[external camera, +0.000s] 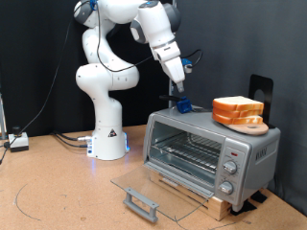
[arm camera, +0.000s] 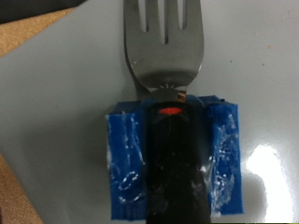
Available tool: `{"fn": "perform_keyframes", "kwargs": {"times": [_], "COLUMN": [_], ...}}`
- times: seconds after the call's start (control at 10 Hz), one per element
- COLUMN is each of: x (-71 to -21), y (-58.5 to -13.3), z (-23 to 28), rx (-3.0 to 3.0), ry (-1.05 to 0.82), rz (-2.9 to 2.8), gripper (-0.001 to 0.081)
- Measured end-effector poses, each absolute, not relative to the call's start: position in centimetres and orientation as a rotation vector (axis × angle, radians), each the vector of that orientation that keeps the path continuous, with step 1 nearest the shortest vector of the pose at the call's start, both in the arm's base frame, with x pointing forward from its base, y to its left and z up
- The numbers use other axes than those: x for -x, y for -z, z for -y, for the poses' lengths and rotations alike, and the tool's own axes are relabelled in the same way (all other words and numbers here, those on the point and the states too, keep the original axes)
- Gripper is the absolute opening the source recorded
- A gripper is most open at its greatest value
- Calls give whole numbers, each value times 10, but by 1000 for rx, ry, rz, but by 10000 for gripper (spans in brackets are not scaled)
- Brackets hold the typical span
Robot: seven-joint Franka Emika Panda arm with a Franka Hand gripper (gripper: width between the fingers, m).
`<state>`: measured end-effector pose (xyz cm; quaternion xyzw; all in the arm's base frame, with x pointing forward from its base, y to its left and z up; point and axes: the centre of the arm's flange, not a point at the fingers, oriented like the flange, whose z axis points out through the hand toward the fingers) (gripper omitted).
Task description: Make a piece of toast with the oven
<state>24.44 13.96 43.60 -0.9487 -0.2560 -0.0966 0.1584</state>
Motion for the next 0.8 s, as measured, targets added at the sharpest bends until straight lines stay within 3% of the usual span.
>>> {"fn": "perform_keyframes", "kwargs": {"times": [0.8], "x": [-255], "y": [-394], "z": [-160], "rx": [2736], "ry": [237], "rz": [721], "gripper": [807]}}
